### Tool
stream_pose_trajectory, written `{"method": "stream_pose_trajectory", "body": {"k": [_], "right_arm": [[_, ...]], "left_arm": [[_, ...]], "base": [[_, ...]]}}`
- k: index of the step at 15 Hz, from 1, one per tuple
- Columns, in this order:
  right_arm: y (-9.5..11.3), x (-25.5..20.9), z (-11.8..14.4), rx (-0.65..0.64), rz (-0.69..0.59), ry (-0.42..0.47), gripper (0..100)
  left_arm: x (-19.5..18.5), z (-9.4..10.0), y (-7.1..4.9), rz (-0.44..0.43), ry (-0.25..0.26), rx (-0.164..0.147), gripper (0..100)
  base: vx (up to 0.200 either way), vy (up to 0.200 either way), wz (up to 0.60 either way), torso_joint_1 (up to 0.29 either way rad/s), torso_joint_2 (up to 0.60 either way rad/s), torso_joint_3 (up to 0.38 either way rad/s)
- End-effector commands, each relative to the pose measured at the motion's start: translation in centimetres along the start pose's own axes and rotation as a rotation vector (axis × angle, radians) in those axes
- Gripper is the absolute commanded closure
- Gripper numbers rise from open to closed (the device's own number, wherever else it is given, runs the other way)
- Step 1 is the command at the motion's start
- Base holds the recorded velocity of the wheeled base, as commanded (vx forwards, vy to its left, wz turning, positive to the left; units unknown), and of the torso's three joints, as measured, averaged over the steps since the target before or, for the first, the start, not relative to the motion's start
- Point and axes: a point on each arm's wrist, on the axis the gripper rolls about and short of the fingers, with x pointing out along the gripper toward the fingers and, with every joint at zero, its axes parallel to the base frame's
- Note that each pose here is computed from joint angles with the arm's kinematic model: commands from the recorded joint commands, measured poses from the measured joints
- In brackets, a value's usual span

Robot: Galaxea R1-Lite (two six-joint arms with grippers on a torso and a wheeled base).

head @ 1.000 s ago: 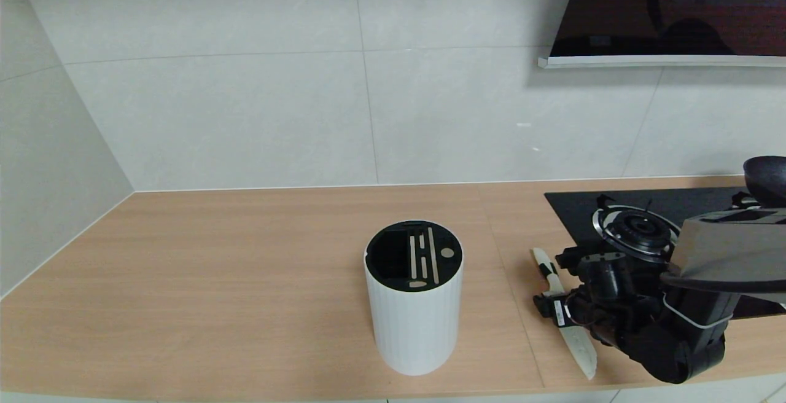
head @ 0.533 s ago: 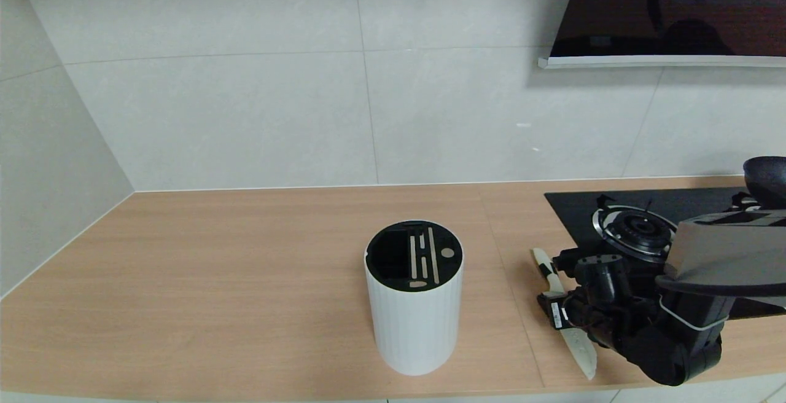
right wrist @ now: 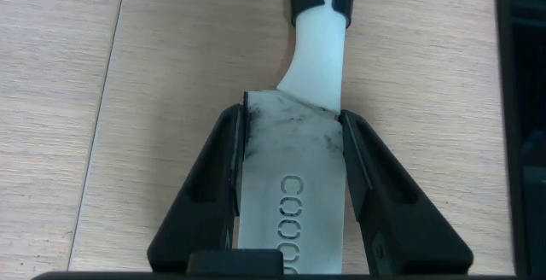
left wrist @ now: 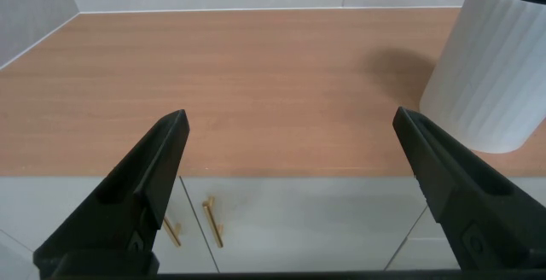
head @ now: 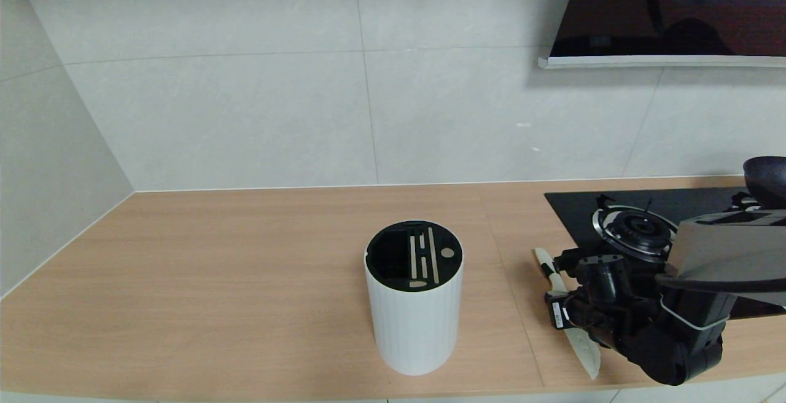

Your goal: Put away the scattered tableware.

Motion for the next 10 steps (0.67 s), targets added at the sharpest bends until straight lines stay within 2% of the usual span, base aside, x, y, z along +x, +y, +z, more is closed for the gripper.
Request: {"method": "stream_pose_trajectory", "body": {"k": [1,5,7,10], "right_arm": [[-0.1,-0.4,0.7,0.008,0.0,-0.024,100],[-0.8,-3.8,4.4,0.059,0.006,-0.155,100],[-1.1,-5.1,5.4,0.07,0.01,-0.194,100],[-1.1,-5.0,5.1,0.072,0.013,-0.191,100]], "left_arm": [[0.0,0.0,0.0,0.0,0.0,-0.001,0],[0.0,0.0,0.0,0.0,0.0,-0.001,0],[0.0,0.0,0.0,0.0,0.0,-0.003,0],[0.0,0.0,0.0,-0.002,0.002,0.004,0]], "base": [[0.0,0.0,0.0,0.0,0.0,0.0],[0.0,0.0,0.0,0.0,0.0,0.0],[0.0,0.0,0.0,0.0,0.0,0.0],[0.0,0.0,0.0,0.0,0.0,0.0]]}}
